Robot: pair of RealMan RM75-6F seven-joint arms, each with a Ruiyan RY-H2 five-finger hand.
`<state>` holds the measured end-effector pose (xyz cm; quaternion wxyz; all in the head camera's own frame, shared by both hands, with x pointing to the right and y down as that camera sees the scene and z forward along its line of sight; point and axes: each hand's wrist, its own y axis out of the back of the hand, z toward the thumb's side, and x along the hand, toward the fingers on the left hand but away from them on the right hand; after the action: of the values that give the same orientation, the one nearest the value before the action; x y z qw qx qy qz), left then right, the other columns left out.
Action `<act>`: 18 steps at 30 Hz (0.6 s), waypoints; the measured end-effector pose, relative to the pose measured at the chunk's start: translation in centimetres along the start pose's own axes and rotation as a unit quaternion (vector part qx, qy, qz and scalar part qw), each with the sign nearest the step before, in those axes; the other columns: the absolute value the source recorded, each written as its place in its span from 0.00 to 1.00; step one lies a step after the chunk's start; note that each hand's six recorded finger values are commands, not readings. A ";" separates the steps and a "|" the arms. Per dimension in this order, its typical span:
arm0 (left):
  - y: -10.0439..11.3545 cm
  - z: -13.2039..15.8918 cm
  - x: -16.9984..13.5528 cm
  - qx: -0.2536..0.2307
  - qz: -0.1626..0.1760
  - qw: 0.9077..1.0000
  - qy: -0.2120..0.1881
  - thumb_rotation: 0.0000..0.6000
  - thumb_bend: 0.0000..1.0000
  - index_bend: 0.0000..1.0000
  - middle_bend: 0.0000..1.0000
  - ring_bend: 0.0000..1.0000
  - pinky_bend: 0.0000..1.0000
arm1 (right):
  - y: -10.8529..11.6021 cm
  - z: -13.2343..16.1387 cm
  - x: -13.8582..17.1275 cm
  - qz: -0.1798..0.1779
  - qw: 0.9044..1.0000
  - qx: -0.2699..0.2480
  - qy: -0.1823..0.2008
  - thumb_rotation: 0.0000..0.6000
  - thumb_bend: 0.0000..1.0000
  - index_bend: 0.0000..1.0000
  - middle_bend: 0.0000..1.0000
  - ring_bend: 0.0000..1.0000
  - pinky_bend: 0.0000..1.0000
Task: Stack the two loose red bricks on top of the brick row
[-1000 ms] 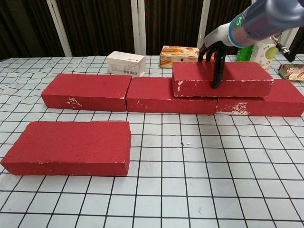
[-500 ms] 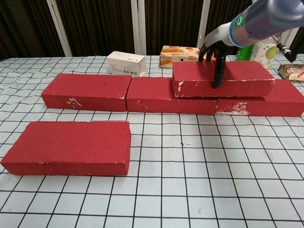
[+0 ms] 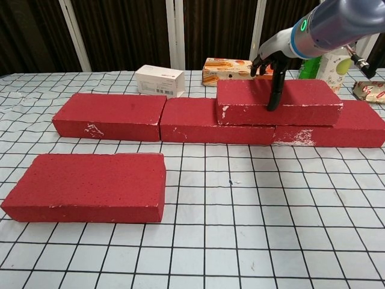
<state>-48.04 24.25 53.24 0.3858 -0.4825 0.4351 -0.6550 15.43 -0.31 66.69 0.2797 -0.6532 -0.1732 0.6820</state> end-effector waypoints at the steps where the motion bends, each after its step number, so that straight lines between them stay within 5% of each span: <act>1: 0.0 0.0 0.0 0.000 0.000 1.000 0.000 1.00 0.00 0.02 0.00 0.00 0.17 | 0.0 0.0 0.0 0.000 1.000 0.000 0.000 1.00 0.15 0.11 0.08 0.00 0.00; 8: 0.0 -0.1 0.1 0.000 0.001 1.000 0.002 1.00 0.00 0.02 0.00 0.00 0.17 | 0.3 0.0 0.4 0.001 1.000 0.001 0.002 1.00 0.15 0.08 0.00 0.00 0.00; 18: 0.1 -0.3 0.2 -0.004 0.000 1.000 0.002 1.00 0.00 0.02 0.00 0.00 0.17 | 4.1 -1.3 4.6 -0.041 0.998 -0.025 0.027 1.00 0.15 0.06 0.00 0.00 0.00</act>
<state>-48.35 24.09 53.21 0.3833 -0.4821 0.4387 -0.6543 16.13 -0.88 60.51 0.2954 -0.6708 -0.2091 0.6473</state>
